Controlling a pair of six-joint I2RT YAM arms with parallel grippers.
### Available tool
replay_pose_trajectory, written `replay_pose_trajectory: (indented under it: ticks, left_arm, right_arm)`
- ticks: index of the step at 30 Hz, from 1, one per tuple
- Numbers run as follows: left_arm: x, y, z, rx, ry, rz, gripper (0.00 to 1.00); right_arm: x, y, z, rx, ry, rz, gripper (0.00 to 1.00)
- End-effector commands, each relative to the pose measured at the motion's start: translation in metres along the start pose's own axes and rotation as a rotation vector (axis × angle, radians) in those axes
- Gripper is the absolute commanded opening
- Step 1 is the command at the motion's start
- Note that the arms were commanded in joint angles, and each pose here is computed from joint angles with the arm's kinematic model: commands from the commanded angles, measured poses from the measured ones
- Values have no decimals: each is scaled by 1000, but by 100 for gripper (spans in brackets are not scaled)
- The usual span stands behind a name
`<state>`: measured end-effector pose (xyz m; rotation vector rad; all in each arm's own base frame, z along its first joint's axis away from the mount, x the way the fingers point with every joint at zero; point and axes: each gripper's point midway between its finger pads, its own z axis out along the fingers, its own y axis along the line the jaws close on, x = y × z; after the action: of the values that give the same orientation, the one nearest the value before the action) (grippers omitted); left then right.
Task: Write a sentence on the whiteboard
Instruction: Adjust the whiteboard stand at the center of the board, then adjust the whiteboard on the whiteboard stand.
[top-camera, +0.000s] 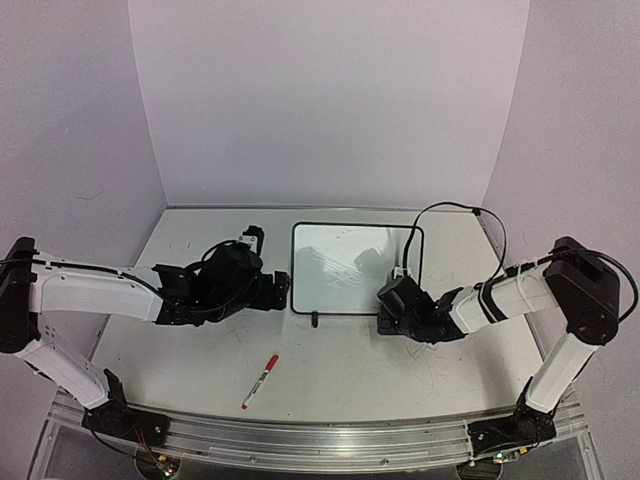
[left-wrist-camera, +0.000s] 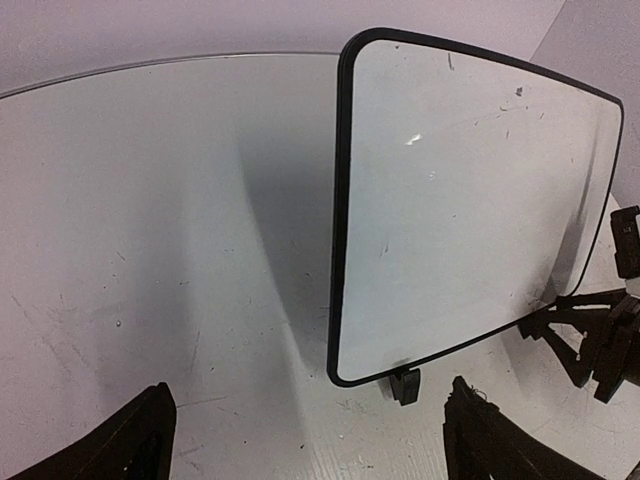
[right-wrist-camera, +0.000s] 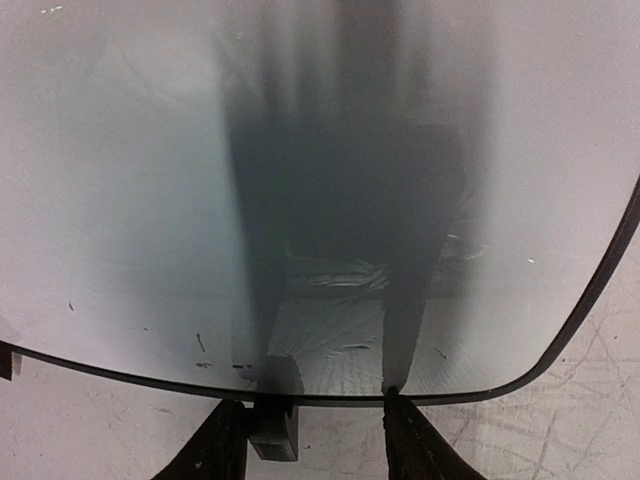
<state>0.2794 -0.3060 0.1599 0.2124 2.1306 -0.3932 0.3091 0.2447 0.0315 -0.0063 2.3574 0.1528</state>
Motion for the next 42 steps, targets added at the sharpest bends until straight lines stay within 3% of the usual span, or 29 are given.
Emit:
replay_pose_trajectory:
  ticks: [1, 7, 10, 15, 24, 28, 42]
  left_arm:
    - [-14, 7, -8, -10, -56, -38, 94]
    - [-12, -7, 2, 143, -7, -84, 94]
    - [-23, -16, 6, 261, -5, -126, 94]
    - [-38, -16, 9, 268, -32, -126, 95]
    - [-23, -14, 15, 257, 22, -143, 99]
    - [-19, -8, 12, 239, 36, -140, 99]
    - [-2, 1, 4, 219, 96, -165, 99]
  right_arm:
    - [-23, -23, -2, 77, -75, -19, 45]
    - [-37, -24, -4, 43, -78, -67, 45]
    - [-39, -2, -14, -85, -57, -103, 56]
    - [-66, -9, -57, -139, -133, -70, 70]
    - [-126, -119, -49, 23, -169, 40, 72]
    - [-137, -154, -30, 11, -145, 77, 73]
    - [-165, -132, 0, -106, -232, -140, 72]
